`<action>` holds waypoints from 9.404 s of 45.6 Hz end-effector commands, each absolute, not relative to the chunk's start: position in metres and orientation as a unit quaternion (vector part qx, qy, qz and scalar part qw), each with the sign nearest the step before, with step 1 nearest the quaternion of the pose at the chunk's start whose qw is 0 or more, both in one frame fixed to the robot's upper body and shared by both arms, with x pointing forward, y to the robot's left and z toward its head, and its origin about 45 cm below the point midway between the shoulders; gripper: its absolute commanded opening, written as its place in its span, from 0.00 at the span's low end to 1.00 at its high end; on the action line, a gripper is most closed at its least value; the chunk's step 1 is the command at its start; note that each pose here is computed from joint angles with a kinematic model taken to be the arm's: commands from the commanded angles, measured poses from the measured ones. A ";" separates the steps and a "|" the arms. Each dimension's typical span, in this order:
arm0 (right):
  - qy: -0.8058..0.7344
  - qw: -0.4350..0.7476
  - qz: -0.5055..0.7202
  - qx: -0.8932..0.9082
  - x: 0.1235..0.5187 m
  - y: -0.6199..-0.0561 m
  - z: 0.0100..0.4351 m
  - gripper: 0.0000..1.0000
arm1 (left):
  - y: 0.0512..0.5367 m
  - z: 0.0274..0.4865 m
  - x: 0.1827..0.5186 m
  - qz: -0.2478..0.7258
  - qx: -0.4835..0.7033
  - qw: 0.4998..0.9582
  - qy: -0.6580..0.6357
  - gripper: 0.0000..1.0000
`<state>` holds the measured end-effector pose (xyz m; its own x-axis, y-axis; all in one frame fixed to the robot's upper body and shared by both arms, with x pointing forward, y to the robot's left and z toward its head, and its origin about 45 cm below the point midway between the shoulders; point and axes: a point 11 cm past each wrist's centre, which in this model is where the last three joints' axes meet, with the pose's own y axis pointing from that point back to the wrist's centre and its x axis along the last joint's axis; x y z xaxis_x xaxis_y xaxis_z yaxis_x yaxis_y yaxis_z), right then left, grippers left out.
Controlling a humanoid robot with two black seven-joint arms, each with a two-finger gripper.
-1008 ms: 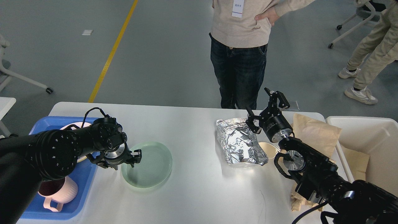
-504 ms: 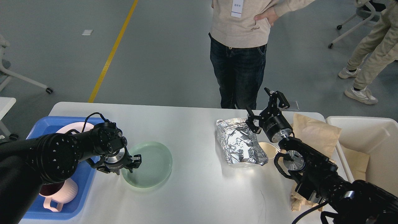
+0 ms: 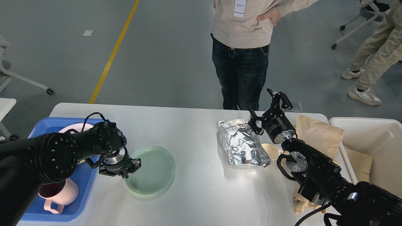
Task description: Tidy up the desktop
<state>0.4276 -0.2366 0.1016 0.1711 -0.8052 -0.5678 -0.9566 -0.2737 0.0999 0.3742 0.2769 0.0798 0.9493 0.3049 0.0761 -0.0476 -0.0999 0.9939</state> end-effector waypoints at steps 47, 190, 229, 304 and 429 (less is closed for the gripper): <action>0.585 0.142 0.267 -0.752 0.428 -0.236 0.102 1.00 | 0.306 0.224 0.449 0.198 0.696 0.688 0.060 0.00; 0.585 0.142 0.267 -0.752 0.428 -0.236 0.102 1.00 | 0.508 0.230 0.438 0.556 0.575 0.591 0.100 0.96; 0.585 0.142 0.267 -0.752 0.428 -0.236 0.102 1.00 | 0.461 0.184 0.445 0.715 -0.100 0.648 0.243 0.96; 0.585 0.142 0.267 -0.752 0.428 -0.236 0.102 1.00 | 0.402 0.186 0.459 0.706 -0.280 0.624 0.184 0.96; 0.585 0.142 0.267 -0.752 0.428 -0.236 0.102 1.00 | 0.326 0.151 0.458 0.667 -0.288 0.643 0.244 0.96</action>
<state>0.4277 -0.2363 0.1017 0.1720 -0.8046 -0.5683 -0.9565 -0.2745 0.0992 0.4580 0.3264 0.1513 -0.0090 0.7178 -0.6962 -0.9975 -0.0551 -0.0439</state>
